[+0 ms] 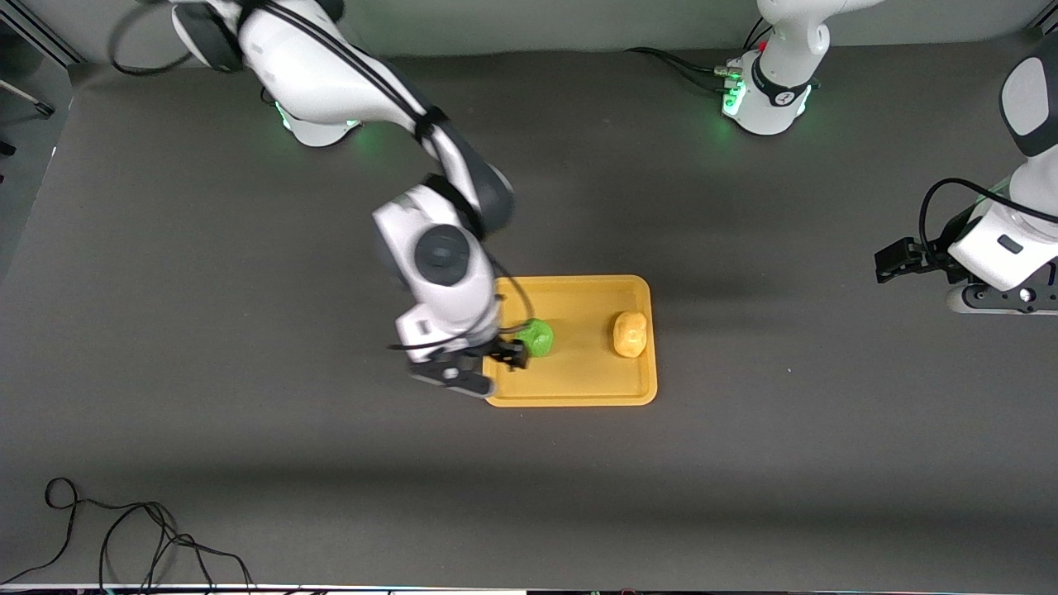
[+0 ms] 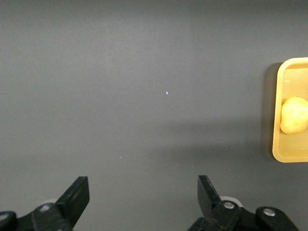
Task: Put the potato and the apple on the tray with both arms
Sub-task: 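Open the right gripper and lift it away from the apple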
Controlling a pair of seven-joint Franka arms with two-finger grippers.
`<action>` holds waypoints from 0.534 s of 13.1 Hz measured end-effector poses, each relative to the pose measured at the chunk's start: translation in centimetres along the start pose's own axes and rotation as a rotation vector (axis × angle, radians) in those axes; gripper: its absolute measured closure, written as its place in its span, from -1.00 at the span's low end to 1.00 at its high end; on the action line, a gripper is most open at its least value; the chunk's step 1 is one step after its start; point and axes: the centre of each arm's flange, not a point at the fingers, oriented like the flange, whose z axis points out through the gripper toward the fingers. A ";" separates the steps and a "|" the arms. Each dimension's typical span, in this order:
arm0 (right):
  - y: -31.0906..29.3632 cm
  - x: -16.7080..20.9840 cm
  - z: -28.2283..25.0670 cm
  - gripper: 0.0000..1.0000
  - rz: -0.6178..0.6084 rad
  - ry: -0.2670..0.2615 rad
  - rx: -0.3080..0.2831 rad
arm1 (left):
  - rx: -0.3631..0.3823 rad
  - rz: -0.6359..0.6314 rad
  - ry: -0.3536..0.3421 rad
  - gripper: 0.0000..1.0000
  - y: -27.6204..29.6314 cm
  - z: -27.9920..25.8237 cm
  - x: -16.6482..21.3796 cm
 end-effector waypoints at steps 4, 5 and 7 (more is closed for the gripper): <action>11.7 4.7 -8.2 -1.00 0.010 -0.077 -0.006 | 0.003 -0.002 0.007 -1.00 -0.7 -0.6 -0.3; 13.2 4.8 -9.5 -1.00 0.020 -0.073 0.000 | 0.004 0.001 0.006 -1.00 -0.7 -0.7 -0.4; 16.1 4.6 -12.1 -1.00 0.017 -0.056 0.009 | 0.006 0.010 0.011 -1.00 -0.5 -1.2 -0.7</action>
